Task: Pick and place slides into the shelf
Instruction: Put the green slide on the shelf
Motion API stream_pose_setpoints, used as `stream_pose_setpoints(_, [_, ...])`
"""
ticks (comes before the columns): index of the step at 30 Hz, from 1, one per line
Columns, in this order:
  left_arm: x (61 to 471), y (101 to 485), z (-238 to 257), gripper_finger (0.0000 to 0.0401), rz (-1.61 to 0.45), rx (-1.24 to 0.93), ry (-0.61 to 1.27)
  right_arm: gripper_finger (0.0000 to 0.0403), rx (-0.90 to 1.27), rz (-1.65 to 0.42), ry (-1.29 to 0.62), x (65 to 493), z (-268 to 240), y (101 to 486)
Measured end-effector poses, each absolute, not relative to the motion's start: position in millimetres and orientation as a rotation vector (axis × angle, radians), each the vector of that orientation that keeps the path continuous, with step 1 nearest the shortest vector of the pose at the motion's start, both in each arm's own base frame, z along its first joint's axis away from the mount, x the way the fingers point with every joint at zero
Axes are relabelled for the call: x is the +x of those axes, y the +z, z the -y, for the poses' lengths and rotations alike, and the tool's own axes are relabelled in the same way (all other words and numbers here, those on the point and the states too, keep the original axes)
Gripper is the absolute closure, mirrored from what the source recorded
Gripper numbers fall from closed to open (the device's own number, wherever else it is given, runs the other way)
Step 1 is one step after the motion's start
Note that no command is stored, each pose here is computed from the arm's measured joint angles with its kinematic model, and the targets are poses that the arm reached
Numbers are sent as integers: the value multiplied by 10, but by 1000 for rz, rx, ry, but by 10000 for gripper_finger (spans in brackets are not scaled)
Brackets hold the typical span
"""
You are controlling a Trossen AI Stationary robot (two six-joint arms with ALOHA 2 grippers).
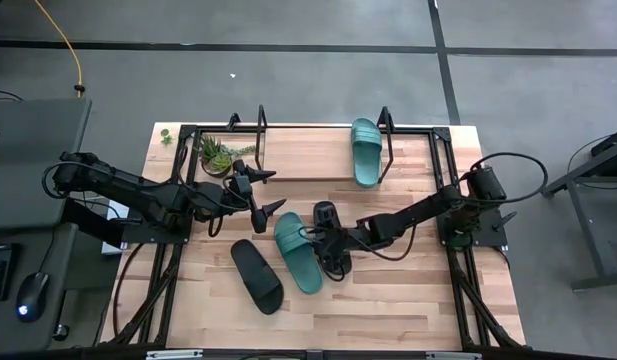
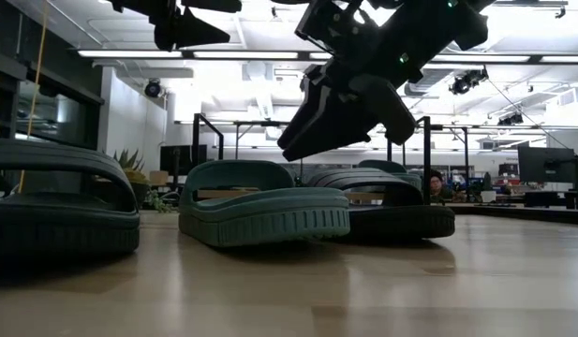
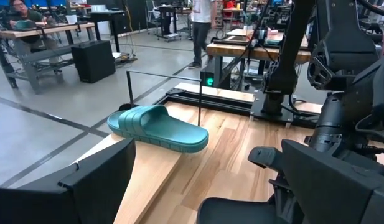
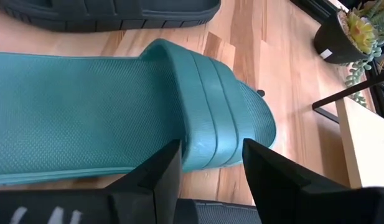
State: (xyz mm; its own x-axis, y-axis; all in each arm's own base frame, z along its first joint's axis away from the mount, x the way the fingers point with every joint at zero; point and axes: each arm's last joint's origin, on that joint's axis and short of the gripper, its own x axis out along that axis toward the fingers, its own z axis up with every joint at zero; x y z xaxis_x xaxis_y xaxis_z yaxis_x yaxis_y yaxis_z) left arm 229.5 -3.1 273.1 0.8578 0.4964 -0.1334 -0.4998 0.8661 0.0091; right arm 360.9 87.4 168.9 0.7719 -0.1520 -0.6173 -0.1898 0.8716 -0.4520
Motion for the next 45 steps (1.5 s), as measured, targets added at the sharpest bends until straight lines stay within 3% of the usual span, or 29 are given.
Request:
stream_pose_setpoints(23, [2294,2740,27,20,-125,-28,536,240,-565,-722,36,3838,-986,1479])
stream_pose_setpoints(36, [2293,2736,28,20,-129,-27,534,240,-629,-775,-170,3969,-966,1428])
stream_pose_setpoints(45, [2294,2736,29,20,-129,-27,534,259,-612,-778,-185,3965,-961,1424])
